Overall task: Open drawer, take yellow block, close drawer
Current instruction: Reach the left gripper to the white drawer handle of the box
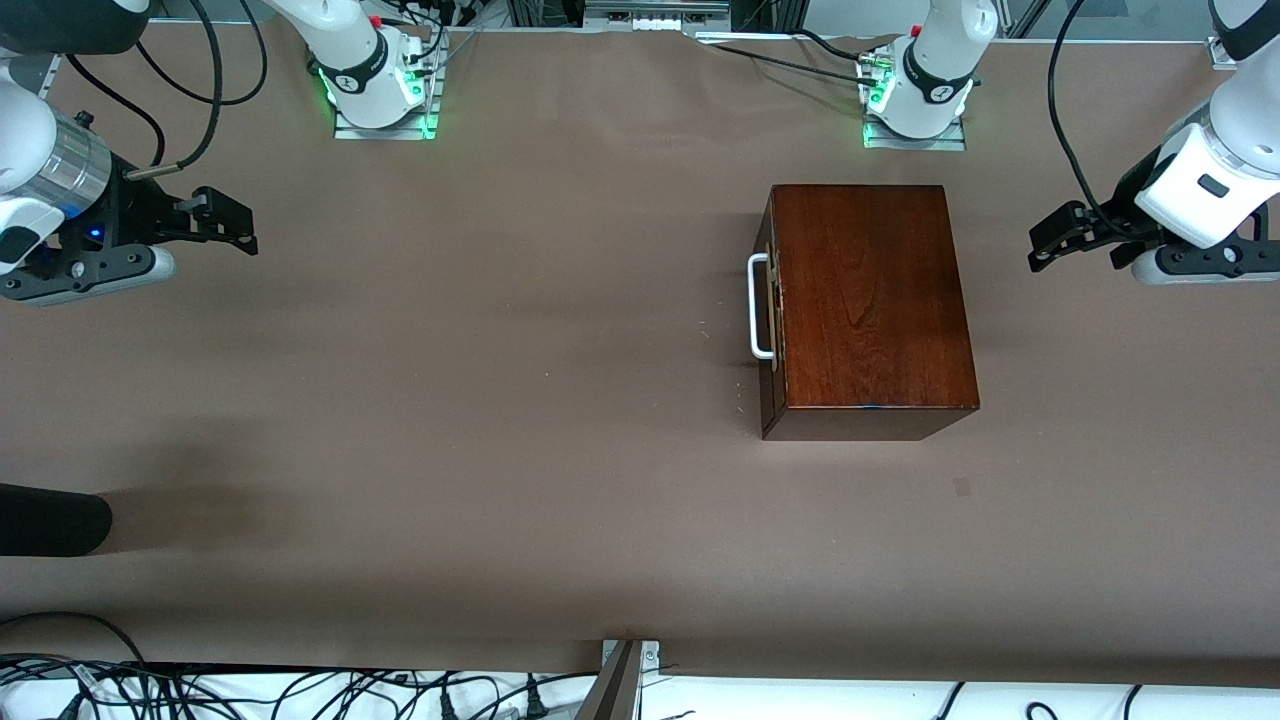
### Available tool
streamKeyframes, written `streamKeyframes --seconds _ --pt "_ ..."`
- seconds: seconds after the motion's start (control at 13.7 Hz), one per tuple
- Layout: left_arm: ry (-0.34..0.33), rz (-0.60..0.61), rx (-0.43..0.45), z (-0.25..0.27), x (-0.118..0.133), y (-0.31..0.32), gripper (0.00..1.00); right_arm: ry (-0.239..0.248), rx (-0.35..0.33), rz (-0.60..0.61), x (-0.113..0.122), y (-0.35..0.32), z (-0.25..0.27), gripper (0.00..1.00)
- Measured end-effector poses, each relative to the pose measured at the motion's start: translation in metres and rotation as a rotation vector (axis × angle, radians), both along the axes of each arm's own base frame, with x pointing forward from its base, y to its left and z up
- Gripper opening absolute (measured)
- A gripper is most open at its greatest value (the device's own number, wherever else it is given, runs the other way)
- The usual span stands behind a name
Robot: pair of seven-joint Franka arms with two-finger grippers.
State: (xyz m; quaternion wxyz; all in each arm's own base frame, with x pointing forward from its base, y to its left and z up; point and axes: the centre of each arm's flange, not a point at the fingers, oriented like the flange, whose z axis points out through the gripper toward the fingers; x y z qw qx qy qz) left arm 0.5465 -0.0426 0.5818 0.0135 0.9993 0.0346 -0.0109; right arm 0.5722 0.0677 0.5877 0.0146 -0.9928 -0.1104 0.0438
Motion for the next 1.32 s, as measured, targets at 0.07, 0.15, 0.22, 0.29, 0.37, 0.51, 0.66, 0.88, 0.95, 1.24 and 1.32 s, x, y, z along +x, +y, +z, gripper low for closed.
streamKeyframes --seconds 0.07,0.15,0.22,0.29,0.37,0.51,0.66,0.88,0.95,1.24,1.32 --pt "0.0 0.0 0.0 0.0 0.0 0.0 1.0 0.0 0.0 0.0 0.0 0.0 0.0 1.0" --pt "0.0 0.0 0.0 0.0 0.0 0.0 1.0 0.0 0.0 0.0 0.0 0.0 0.0 1.0" --pt "0.0 -0.001 0.0 0.001 0.0 0.0 1.0 0.0 0.0 0.0 0.0 0.0 0.0 1.0" --pt "0.002 -0.003 0.0 0.002 -0.001 -0.001 1.0 0.0 0.0 0.0 0.0 0.0 0.0 1.0" --pt "0.008 -0.008 0.001 0.002 -0.001 -0.004 1.0 -0.001 0.0 0.0 0.0 0.0 0.0 1.0" --pt "0.031 -0.021 0.003 -0.001 -0.003 -0.011 1.0 -0.008 0.001 0.0 0.001 0.0 0.001 1.0" --pt "0.094 -0.047 0.009 -0.009 -0.01 -0.024 1.0 -0.019 0.002 0.0 0.002 0.0 0.002 1.0" --pt "0.135 -0.129 0.02 -0.015 -0.02 -0.073 1.0 -0.03 0.003 -0.001 0.003 0.0 0.002 1.0" --pt "0.138 -0.155 0.027 -0.017 -0.026 -0.102 1.0 -0.03 0.003 -0.001 0.003 0.0 0.002 1.0" --pt "0.14 -0.13 0.015 -0.021 -0.035 -0.218 1.0 -0.03 0.001 -0.001 0.003 0.0 0.002 1.0" --pt "0.15 -0.1 -0.002 -0.027 -0.029 -0.241 1.0 -0.029 0.001 -0.001 0.003 0.0 0.002 1.0"
